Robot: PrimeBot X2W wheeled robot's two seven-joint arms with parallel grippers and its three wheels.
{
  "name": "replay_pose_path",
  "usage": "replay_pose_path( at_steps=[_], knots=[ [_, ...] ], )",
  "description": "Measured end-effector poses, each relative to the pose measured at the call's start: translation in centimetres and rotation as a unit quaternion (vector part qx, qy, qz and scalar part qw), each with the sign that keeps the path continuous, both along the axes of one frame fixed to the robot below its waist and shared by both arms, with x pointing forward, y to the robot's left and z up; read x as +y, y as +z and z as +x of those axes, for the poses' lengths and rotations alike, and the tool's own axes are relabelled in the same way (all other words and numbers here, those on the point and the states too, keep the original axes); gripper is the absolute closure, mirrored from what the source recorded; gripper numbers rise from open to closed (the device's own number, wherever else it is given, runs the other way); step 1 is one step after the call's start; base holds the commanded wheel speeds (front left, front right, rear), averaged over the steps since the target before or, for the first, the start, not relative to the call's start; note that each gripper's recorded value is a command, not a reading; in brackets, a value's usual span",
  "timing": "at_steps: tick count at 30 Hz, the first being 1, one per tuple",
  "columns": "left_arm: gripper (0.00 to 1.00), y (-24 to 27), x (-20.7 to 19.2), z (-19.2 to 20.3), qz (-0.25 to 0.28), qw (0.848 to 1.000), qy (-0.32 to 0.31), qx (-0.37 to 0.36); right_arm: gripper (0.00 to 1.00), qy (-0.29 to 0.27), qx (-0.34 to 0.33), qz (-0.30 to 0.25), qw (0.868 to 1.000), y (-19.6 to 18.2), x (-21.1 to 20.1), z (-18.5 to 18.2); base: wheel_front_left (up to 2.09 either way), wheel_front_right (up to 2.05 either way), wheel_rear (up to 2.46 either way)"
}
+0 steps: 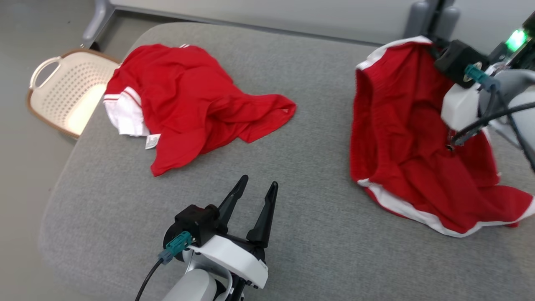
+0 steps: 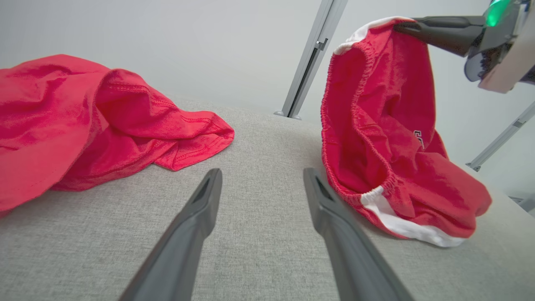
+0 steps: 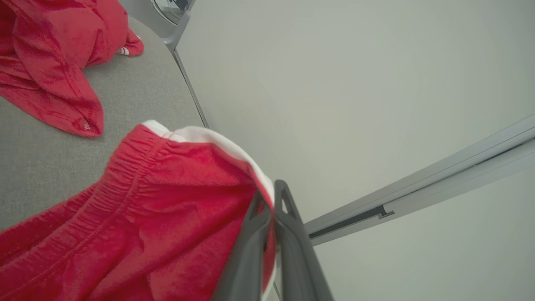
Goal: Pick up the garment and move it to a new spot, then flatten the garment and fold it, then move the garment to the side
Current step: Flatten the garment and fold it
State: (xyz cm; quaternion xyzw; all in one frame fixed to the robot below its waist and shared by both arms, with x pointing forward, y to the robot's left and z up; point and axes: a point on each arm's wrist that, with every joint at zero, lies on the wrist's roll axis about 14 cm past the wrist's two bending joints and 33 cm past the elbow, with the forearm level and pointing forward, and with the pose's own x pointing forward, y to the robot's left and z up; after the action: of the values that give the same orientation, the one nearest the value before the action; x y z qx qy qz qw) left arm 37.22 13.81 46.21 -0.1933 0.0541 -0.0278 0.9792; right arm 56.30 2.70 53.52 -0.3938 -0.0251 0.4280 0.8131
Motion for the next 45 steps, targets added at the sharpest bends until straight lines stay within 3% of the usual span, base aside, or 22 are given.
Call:
replay_pose_path(
  at_steps=[1, 7, 12, 15, 22, 26, 31, 38, 41, 45],
  knots=[
    [0.0, -0.1, 0.2, 0.0, 0.0, 1.0, 0.004, 0.002, 0.0, 0.004, -0.009, -0.015, 1.0, -0.2, 0.1, 0.8, 0.0, 0.0, 0.0],
    [0.0, -1.1, 1.2, -0.2, 0.0, 0.999, 0.026, 0.022, 0.0, 0.007, -0.008, -0.035, 0.999, -1.8, 1.7, 4.3, 0.0, 0.0, 0.0],
    [0.0, -1.3, 1.6, 0.2, 0.004, 0.999, 0.032, 0.027, 0.0, -0.033, 0.02, -0.022, 0.999, -2.8, 0.9, 5.6, 0.0, 0.0, 0.0],
    [0.0, -1.0, 1.1, 0.6, 0.005, 0.999, 0.023, 0.021, 0.0, -0.06, 0.051, 0.004, 0.997, -3.5, -0.2, 5.1, 0.0, 0.0, 0.0],
    [0.0, 0.5, -0.1, 2.0, 0.011, 1.0, -0.001, -0.01, 0.0, -0.12, 0.047, 0.099, 0.987, -1.0, -5.1, 4.8, 0.0, 0.0, 0.0],
    [0.0, 1.5, -1.0, 2.6, 0.01, 0.999, -0.018, -0.028, 0.0, -0.167, 0.065, 0.144, 0.973, -1.2, -8.6, 3.4, 0.0, 0.0, 0.0],
    [0.0, 2.3, -2.5, 3.1, 0.007, 0.998, -0.04, -0.045, 0.0, -0.212, 0.072, 0.233, 0.946, 0.3, -12.3, 1.2, 0.0, 0.0, 0.0],
    [0.0, 2.5, -4.9, 2.3, -0.009, 0.996, -0.072, -0.048, 0.0, -0.274, 0.072, 0.313, 0.906, -0.9, -18.1, -4.8, 0.0, 0.0, 0.0],
    [0.0, 2.4, -5.4, 1.8, -0.024, 0.996, -0.077, -0.045, 0.0, -0.291, 0.053, 0.325, 0.898, -1.3, -19.7, -7.6, 0.0, 0.0, 0.0],
    [0.0, 2.3, -5.7, 1.4, -0.026, 0.995, -0.081, -0.043, 0.0, -0.326, 0.041, 0.376, 0.867, -1.9, -20.8, -11.2, 0.0, 0.0, 0.0]
  ],
)
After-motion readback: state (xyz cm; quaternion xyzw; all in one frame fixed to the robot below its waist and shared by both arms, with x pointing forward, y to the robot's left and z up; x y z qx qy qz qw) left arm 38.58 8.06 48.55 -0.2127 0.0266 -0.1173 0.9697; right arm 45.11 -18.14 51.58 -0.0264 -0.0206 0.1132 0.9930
